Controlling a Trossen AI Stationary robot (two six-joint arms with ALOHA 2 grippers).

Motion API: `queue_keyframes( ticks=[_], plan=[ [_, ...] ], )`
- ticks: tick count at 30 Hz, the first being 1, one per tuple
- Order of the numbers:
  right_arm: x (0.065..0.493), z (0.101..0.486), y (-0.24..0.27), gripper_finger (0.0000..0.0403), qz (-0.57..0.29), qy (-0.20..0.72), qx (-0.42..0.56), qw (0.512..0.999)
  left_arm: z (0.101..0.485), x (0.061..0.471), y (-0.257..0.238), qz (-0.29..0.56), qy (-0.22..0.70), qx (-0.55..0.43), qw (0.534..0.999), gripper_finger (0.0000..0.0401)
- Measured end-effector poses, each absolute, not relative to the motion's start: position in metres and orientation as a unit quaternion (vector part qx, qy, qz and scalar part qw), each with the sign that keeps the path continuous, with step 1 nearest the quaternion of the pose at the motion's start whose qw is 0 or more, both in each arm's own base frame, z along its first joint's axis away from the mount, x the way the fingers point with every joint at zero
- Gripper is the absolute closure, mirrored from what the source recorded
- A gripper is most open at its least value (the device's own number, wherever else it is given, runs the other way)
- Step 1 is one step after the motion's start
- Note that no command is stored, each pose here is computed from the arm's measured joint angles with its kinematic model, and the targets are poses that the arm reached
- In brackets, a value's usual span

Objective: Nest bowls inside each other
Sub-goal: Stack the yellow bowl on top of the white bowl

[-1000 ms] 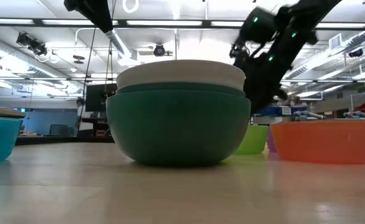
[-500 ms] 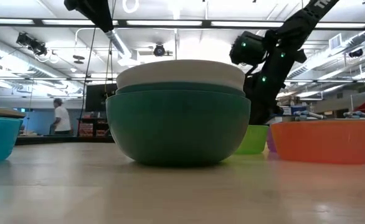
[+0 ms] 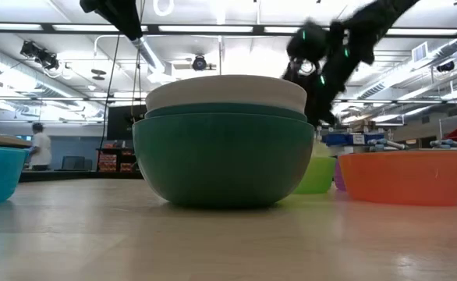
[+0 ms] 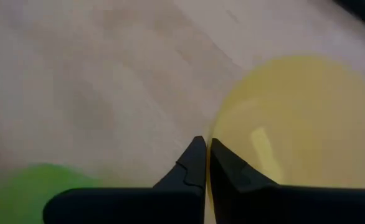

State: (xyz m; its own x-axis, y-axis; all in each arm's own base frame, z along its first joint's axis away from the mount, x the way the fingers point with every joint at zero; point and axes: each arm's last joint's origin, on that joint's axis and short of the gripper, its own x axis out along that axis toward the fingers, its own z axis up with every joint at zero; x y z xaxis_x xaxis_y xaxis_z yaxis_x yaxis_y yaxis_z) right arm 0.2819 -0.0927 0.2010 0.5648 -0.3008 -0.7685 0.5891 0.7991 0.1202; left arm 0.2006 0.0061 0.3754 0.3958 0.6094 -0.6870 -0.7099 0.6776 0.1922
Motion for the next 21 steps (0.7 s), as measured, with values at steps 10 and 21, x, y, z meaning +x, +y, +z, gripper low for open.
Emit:
queue_keyframes(
  ticks=[10, 21],
  plan=[
    [0.32, 0.259, 0.035, 0.0403, -0.014, 0.355, 0.098, 0.93, 0.376, 0.202, 0.006, 0.397, 0.376, -0.068, 0.835, 0.0257],
    [0.323, 0.268, 0.092, 0.0403, 0.101, 0.319, 0.116, 0.935, 0.377, 0.204, 0.006, 0.395, 0.363, -0.075, 0.841, 0.0257]
  ],
)
